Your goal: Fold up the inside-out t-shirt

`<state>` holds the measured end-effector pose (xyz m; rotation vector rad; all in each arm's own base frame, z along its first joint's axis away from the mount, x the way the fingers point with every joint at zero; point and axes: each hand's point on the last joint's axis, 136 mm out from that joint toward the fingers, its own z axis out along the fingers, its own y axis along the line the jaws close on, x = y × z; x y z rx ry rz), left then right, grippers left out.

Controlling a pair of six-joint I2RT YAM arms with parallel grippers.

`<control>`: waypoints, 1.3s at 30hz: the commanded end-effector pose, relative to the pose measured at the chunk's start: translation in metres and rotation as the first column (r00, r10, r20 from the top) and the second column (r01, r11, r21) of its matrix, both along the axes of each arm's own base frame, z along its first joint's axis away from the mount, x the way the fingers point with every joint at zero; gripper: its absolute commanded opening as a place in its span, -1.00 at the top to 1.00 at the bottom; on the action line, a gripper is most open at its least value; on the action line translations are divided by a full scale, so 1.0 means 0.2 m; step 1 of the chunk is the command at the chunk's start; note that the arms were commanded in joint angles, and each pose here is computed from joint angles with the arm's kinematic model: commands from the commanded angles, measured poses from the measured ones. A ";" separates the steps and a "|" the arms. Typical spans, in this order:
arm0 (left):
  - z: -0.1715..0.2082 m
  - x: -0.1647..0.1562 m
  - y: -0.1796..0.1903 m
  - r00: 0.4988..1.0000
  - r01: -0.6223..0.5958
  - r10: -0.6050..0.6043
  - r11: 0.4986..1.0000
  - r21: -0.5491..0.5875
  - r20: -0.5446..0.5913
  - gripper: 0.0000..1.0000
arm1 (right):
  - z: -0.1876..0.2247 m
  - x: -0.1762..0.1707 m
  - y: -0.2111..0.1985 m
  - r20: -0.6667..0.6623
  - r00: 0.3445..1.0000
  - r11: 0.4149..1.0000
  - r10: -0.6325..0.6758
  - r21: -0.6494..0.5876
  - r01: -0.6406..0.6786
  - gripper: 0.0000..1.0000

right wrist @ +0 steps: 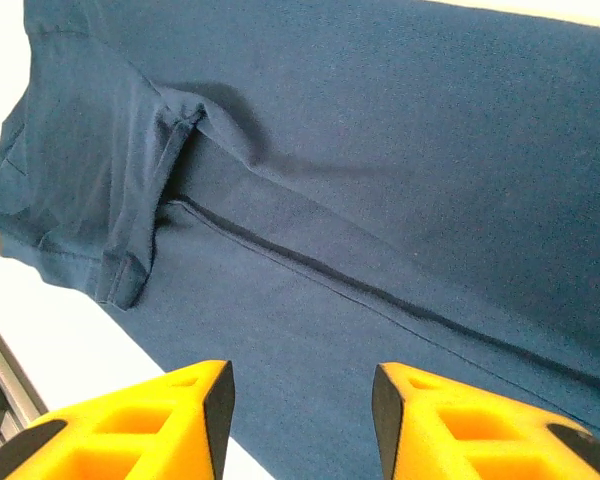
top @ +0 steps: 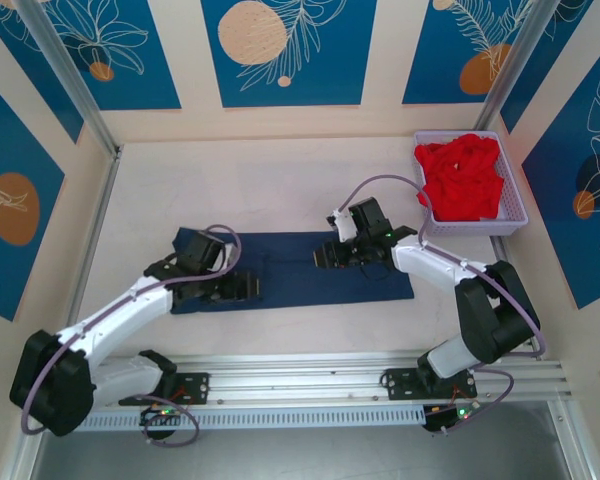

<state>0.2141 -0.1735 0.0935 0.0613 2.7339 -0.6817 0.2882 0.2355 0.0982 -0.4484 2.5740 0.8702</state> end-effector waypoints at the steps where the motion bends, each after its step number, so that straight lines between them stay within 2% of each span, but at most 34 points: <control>1: 0.07 0.09 0.05 0.994 -0.068 0.065 0.997 0.036 0.090 -0.51 | 0.05 0.00 -0.04 0.014 0.999 0.999 -0.040 -0.009 0.040 0.13; 4: 0.03 0.20 0.08 0.987 -0.121 0.113 0.990 0.070 0.112 -0.50 | 0.05 0.02 -0.05 -0.004 0.997 0.997 -0.079 -0.003 0.079 0.12; 6: -0.05 0.24 0.09 0.989 -0.138 0.133 0.986 0.089 0.065 -0.49 | 0.03 0.04 -0.07 -0.032 0.992 0.993 -0.119 -0.023 0.118 0.07; 11: -0.29 0.18 0.09 0.991 -0.115 0.123 0.984 0.133 -0.056 -0.47 | -0.05 0.11 -0.22 -0.069 0.966 0.962 -0.250 -0.134 0.239 -0.04; 13: -0.32 0.15 0.10 0.991 -0.103 0.115 0.983 0.149 -0.074 -0.48 | -0.07 0.14 -0.30 -0.078 0.955 0.949 -0.285 -0.164 0.270 -0.09; 18: -0.24 0.17 0.16 0.993 -0.113 0.117 0.976 0.188 -0.007 -0.51 | -0.13 0.21 -0.50 -0.082 0.926 0.911 -0.368 -0.231 0.342 -0.28; 22: -0.12 0.27 0.20 0.983 -0.170 0.153 0.967 0.190 0.101 -0.56 | -0.15 0.30 -0.59 -0.140 0.893 0.896 -0.428 -0.197 0.398 -0.31; 26: -0.06 0.38 0.18 0.974 -0.203 0.183 0.966 0.160 0.133 -0.59 | -0.14 0.41 -0.63 -0.136 0.875 0.882 -0.465 -0.160 0.444 -0.31; 31: -0.18 0.43 0.19 0.977 -0.208 0.195 0.957 0.205 0.082 -0.60 | -0.23 0.51 -0.72 -0.204 0.819 0.840 -0.536 -0.223 0.494 -0.28; 39: -0.38 0.33 0.31 0.973 -0.229 0.231 0.927 0.296 0.027 -0.62 | -0.38 0.59 -0.87 -0.276 0.729 0.776 -0.627 -0.305 0.552 -0.24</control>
